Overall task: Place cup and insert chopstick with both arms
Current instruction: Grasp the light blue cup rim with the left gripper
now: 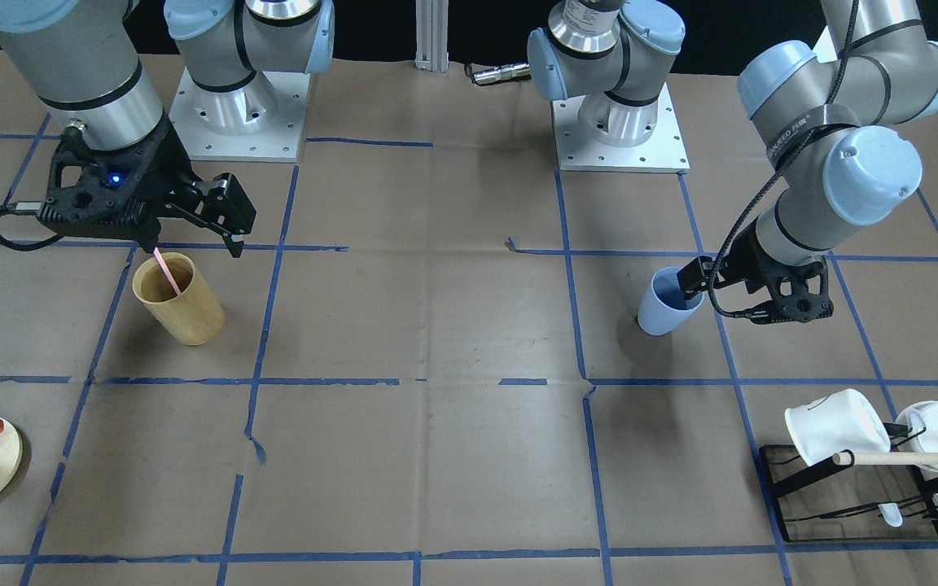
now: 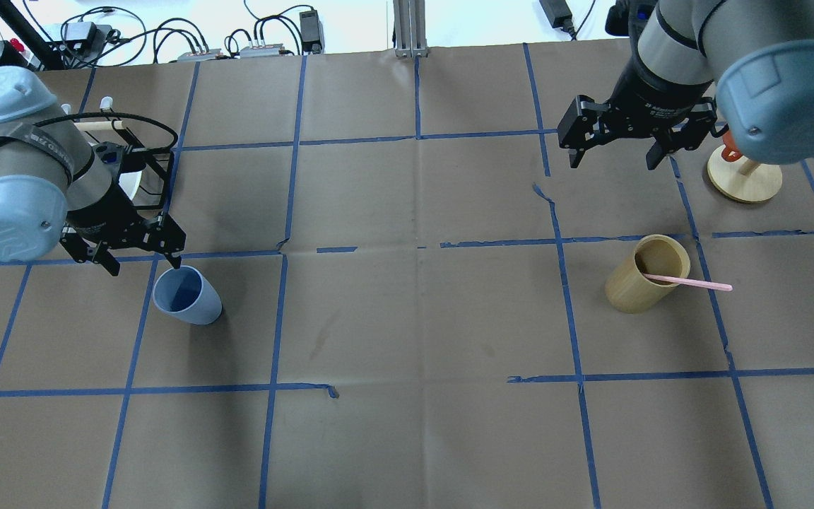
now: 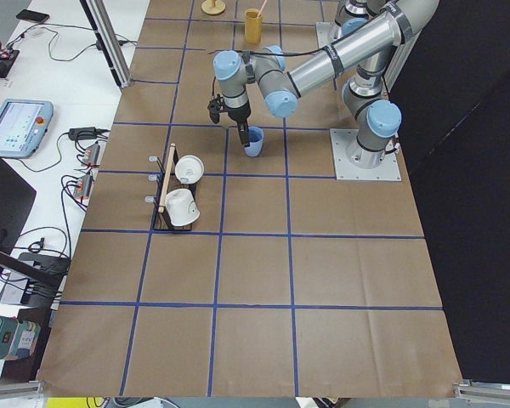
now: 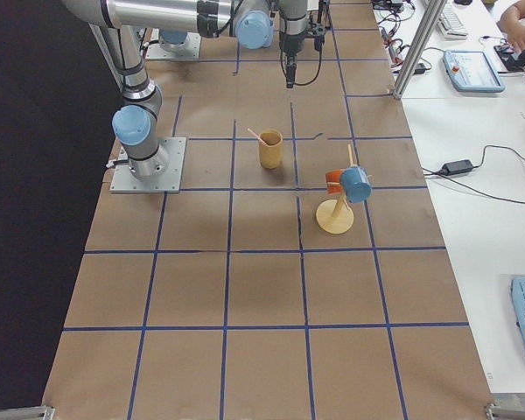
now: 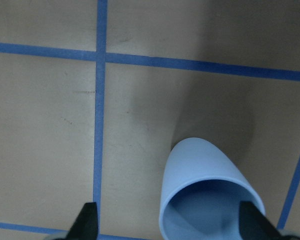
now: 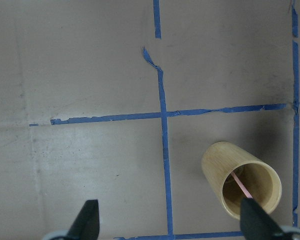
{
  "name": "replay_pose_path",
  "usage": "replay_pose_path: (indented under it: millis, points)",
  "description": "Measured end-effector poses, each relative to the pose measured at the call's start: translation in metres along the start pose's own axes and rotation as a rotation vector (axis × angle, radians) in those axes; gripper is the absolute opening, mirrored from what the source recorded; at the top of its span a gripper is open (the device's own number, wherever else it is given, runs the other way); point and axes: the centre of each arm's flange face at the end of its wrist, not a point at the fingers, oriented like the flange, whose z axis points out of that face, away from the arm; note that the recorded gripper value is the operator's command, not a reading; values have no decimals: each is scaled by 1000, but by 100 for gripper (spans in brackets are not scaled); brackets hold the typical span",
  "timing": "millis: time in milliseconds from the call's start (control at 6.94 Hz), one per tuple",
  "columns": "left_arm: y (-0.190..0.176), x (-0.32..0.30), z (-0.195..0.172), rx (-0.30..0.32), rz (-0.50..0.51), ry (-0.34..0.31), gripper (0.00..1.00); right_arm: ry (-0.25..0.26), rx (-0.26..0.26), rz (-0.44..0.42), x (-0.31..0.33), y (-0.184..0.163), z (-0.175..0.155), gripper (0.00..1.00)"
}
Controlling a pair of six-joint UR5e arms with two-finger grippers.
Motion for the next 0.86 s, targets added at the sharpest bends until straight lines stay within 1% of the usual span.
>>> replay_pose_path:
  millis: [144,288,432,576,864]
  points:
    - [0,-1,13,-1,-1,0,90,-2,1,-2,0,-1,0,100]
    - [1,-1,20,-4,-1,1,56,-5,4,-4,-1,-2,-2,100]
    - [1,-1,25,-10,7,2,18,-7,4,-5,-1,-2,-1,100]
    - [1,0,28,-14,25,1,1,-7,4,-5,-1,-3,1,100]
    - [3,0,24,-6,45,-1,0,-9,14,-4,-2,-4,-1,100]
